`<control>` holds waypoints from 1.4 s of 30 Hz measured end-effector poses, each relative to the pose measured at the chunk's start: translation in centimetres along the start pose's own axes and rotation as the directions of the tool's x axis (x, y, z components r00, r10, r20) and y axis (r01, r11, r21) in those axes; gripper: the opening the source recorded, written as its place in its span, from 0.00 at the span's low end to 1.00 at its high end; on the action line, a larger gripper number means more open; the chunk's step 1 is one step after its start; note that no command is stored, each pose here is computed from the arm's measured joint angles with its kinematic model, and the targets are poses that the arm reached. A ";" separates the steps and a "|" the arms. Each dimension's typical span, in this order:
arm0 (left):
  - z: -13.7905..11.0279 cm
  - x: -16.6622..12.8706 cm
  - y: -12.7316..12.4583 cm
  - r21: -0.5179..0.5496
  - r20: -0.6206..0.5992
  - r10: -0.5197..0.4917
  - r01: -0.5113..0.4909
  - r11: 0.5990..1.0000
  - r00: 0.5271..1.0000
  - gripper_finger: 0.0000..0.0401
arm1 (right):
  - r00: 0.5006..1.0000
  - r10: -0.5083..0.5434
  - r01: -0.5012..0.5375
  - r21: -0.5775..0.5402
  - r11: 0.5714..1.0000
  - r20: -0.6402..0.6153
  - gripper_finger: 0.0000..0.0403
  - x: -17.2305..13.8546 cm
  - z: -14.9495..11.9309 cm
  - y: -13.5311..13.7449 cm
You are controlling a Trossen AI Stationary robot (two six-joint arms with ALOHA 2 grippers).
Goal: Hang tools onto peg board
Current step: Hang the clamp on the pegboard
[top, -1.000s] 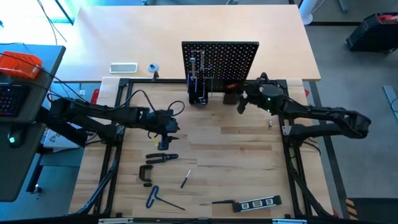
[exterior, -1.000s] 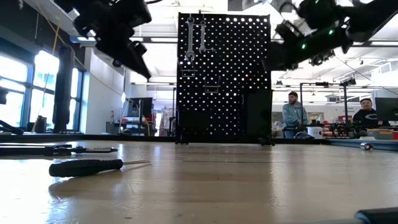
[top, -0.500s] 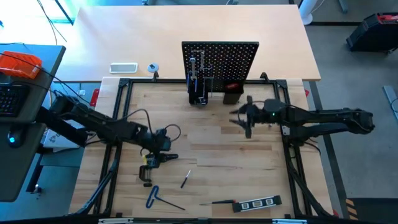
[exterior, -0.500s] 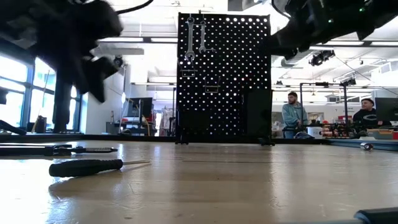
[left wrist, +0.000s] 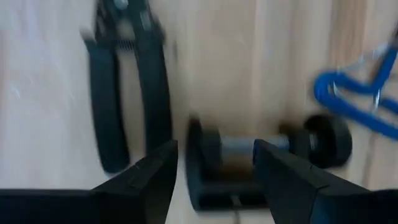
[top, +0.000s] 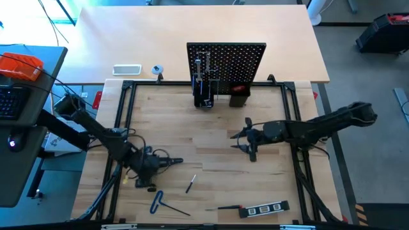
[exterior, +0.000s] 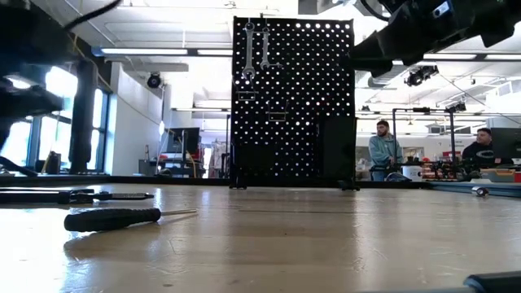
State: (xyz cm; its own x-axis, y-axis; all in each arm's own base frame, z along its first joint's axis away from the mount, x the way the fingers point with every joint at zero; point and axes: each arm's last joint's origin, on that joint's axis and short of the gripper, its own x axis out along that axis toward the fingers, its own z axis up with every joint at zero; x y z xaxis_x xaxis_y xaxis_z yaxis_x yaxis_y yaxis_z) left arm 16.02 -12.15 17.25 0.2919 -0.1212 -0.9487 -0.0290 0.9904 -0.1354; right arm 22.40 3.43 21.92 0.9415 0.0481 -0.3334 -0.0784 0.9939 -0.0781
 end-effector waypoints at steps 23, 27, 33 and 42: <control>-2.6 1.8 0.1 -0.117 -0.009 0.077 -0.078 0.990 0.997 0.43 | 0.999 0.034 -0.034 0.001 0.999 -0.015 0.40 3.5 -1.7 1.1; -2.5 1.8 0.2 -0.077 -0.019 0.072 -0.074 0.994 0.997 0.20 | 0.999 0.037 -0.037 0.000 0.999 -0.015 0.40 3.5 -1.7 1.2; -2.2 1.7 -0.1 -0.028 -0.003 0.039 -0.039 0.999 0.999 0.15 | 0.999 0.040 -0.040 0.001 0.999 0.002 0.40 3.5 -1.6 1.2; 1.0 -0.6 -0.5 0.082 0.160 0.144 -0.158 0.984 0.977 0.01 | 0.997 0.078 -0.078 -0.026 0.997 0.023 0.40 3.4 -1.4 2.0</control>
State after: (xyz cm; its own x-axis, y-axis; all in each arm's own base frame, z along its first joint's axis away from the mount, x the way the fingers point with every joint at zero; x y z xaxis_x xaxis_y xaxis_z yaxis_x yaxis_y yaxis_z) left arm 16.79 -12.49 18.21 0.4339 0.0349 -0.9003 0.0036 0.9992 0.0405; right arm 24.96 5.48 19.36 0.9398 0.1280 -0.3169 -0.1598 0.9842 -0.0765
